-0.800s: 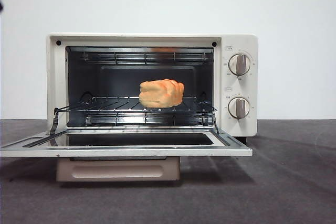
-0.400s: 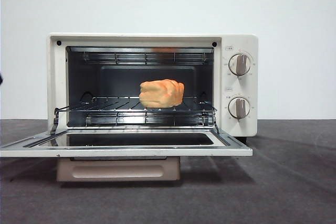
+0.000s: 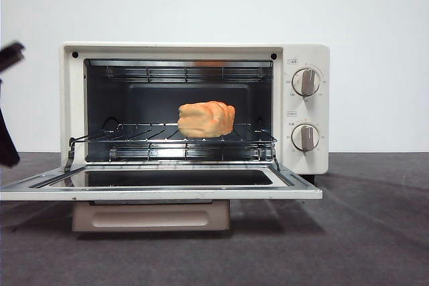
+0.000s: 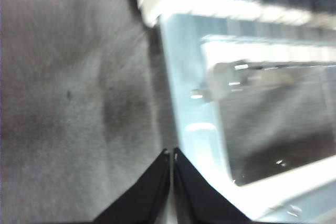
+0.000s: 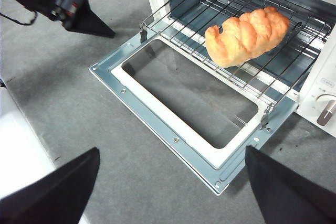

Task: The left arm flap open the oven, the right arm pick bread and place it into oven, the left arm flap close the oven

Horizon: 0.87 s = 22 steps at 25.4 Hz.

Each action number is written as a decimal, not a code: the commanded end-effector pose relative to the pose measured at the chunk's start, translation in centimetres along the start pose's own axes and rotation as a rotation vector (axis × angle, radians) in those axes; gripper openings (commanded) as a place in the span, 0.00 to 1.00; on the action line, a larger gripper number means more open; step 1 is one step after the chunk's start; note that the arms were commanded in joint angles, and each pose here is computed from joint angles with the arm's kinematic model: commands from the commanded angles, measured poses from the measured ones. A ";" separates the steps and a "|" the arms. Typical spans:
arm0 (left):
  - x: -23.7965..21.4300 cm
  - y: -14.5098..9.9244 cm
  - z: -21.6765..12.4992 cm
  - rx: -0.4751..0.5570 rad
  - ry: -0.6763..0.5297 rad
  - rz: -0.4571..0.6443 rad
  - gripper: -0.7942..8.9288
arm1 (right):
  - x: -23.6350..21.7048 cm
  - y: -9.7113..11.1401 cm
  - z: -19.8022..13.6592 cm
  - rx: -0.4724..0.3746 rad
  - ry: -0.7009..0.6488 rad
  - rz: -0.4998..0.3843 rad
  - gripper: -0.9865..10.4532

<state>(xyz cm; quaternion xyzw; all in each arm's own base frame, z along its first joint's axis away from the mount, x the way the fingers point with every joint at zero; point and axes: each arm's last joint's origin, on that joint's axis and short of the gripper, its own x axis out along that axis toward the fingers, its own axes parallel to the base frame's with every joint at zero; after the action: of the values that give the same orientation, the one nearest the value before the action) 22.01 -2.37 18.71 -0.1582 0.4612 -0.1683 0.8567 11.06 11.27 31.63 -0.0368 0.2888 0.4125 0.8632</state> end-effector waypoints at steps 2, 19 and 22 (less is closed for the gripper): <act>1.8 0.8 0.1 0.012 0.041 0.002 0.10 | -0.1 0.2 0.3 -0.012 -0.010 0.010 0.47; 4.8 1.8 -0.4 -0.027 0.134 -0.174 0.10 | -0.1 0.2 0.3 -0.003 -0.011 0.010 0.47; 4.8 1.7 -0.2 -0.035 0.129 -0.215 0.10 | -0.1 0.2 0.3 0.000 -0.010 0.010 0.47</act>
<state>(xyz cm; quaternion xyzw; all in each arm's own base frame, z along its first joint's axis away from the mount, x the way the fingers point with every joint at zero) 24.28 -2.60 14.37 -0.2017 0.5049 -0.2305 0.8070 11.06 11.27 31.63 -0.0363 0.2890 0.4123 0.8632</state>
